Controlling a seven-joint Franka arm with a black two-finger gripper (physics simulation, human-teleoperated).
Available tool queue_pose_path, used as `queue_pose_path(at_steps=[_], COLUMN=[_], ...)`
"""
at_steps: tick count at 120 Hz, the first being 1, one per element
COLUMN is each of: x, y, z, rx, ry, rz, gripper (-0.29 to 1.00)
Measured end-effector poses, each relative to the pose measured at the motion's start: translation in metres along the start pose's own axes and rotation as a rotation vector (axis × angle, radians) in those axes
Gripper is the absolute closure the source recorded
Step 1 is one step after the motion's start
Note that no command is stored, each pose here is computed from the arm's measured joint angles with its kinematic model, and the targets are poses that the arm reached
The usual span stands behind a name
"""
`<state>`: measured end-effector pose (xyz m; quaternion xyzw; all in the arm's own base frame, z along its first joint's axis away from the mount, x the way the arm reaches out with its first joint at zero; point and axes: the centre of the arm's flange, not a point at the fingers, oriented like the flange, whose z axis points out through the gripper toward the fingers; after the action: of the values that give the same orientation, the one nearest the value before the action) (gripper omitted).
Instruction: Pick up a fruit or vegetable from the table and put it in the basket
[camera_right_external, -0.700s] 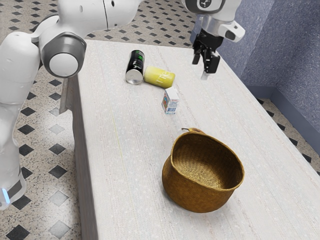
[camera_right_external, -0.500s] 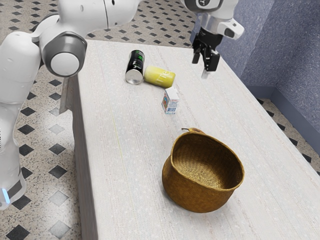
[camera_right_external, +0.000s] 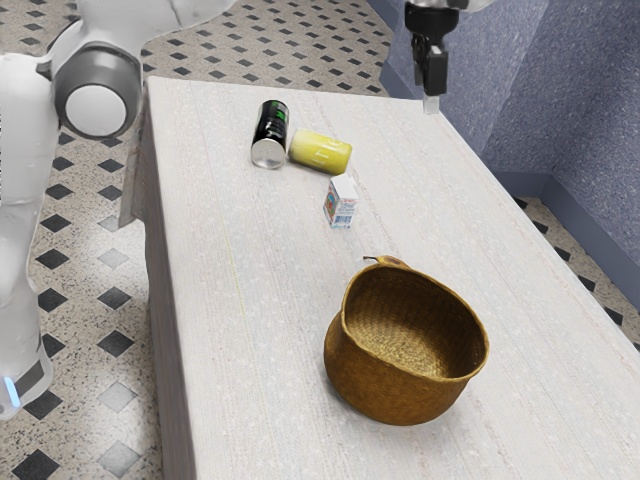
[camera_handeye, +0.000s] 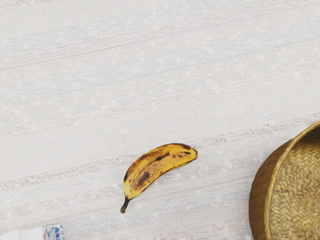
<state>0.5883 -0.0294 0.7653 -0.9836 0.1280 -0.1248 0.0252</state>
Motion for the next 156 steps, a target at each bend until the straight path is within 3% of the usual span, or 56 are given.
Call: queue_pose_path(at_steps=[14,28,54,82,111,156], x=[0.004,0.009,0.023,0.044,0.059,0.058], y=[-0.022,-0.050,-0.067,-0.052,-0.041,-0.026], z=[0.035,0.086,0.195,0.289,0.314,0.357], rx=[0.061,0.064,-0.049,-0.139,-0.180,-0.255], ry=[-0.074,-0.141,-0.236,-0.263,-0.227,-0.252], rz=[0.037,0.073,0.226,0.420,0.595,0.780], gripper=[0.00,0.00,0.00,0.00,0.00,0.00])
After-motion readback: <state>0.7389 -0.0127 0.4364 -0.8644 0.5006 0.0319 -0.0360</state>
